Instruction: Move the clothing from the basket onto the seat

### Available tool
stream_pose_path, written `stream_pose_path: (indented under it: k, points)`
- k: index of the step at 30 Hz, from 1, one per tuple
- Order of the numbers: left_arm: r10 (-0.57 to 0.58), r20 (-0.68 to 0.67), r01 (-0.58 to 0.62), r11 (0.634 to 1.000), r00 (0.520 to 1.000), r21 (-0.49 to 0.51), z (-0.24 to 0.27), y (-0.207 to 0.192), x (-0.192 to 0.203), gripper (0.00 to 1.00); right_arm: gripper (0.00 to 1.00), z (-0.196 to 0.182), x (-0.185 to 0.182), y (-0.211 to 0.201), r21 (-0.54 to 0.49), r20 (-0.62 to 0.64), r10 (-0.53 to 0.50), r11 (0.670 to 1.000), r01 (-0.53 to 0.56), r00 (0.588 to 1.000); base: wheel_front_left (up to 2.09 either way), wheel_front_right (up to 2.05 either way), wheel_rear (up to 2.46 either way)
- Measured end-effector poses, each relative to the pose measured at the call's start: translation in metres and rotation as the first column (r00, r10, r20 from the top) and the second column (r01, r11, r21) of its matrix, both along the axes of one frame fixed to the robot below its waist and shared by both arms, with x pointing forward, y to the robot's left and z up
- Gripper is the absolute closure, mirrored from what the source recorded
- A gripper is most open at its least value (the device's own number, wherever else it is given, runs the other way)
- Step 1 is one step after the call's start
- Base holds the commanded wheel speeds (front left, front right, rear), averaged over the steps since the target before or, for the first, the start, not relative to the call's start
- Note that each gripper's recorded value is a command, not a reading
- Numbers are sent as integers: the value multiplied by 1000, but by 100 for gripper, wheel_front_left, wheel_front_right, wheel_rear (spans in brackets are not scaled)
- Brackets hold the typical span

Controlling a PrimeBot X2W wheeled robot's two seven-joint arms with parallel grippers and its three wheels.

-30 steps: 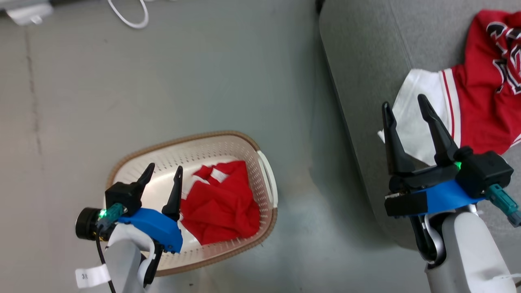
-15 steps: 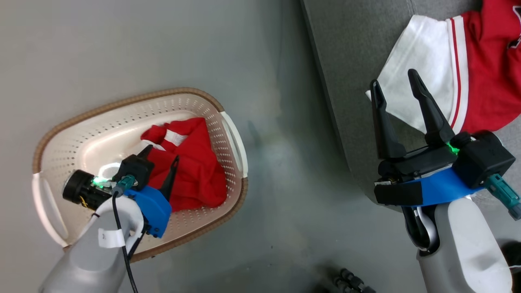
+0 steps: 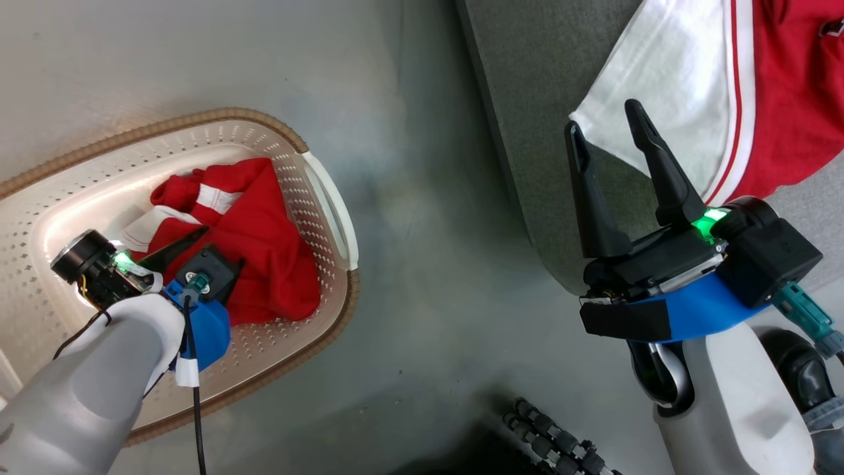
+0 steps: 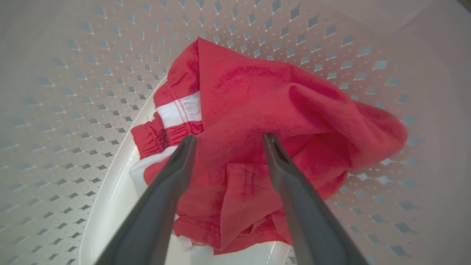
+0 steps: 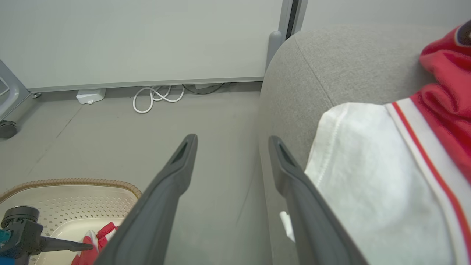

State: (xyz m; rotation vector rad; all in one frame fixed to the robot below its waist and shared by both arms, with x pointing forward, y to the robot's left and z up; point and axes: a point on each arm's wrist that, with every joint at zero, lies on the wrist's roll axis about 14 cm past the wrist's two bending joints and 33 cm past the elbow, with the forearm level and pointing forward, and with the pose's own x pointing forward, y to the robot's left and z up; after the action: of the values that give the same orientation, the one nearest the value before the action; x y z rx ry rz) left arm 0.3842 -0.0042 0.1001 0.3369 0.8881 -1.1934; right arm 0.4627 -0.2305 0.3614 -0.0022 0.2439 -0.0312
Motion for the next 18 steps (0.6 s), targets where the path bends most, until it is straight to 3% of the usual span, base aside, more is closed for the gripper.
stream_pose_path:
  k: [8,17,18]
  points:
    - [-170,42,169,985,984,35,-15,-3,4,0,0,-9,-3,-2,9,-27,-9,1000,10,1000,0,0,0]
    - [-224,15,222,972,975,80,-25,-4,1,0,0,-11,-3,-3,14,-31,-13,1000,13,999,0,0,0]
    - [-225,9,223,971,974,90,-27,-3,0,13,0,-10,-3,-4,13,-31,-14,1000,14,999,0,0,0]
